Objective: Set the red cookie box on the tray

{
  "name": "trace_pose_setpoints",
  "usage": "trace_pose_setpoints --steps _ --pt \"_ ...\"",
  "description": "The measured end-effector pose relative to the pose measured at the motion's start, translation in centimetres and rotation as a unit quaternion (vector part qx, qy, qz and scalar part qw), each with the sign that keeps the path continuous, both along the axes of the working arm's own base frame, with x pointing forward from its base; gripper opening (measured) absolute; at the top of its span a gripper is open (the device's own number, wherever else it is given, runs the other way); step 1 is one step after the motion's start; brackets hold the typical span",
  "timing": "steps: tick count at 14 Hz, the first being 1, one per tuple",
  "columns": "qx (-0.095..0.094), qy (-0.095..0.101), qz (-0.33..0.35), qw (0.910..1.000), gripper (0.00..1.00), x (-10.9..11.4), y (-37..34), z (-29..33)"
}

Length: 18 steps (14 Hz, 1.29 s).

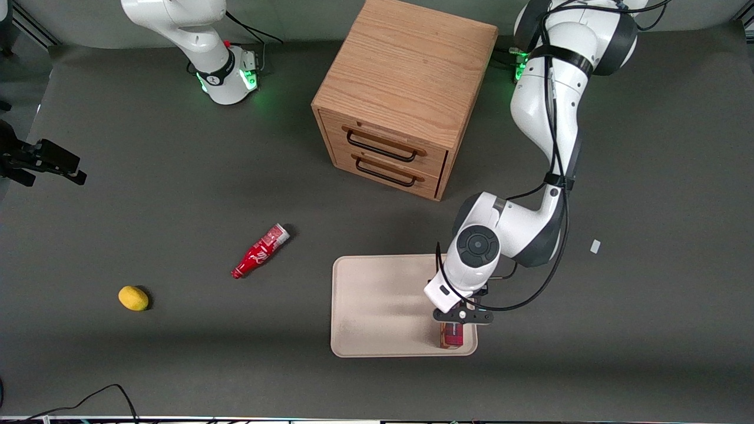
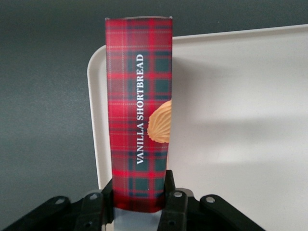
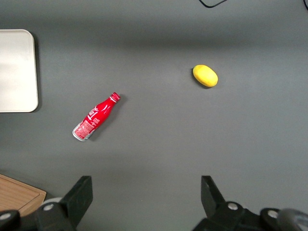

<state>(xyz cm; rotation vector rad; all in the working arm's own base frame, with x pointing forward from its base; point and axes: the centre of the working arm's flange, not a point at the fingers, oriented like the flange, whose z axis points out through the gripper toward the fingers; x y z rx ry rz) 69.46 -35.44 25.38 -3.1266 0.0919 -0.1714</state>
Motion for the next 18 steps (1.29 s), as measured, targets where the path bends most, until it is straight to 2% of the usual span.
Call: trace_pose_setpoints --steps 2,6,12,14,18 --pt "0.0 -0.004 -0.005 1.0 0.55 0.1 0.0 -0.1" --pt "0.001 -0.004 -0.007 1.0 0.99 0.1 0.0 -0.5" --pt "0.004 -0.002 -0.006 1.0 1.0 0.3 0.1 0.3" --pt "0.018 0.02 -0.001 0.9996 1.0 0.4 0.4 2.7" --pt "0.046 0.05 -0.019 0.9975 1.0 0.5 4.4 12.6"
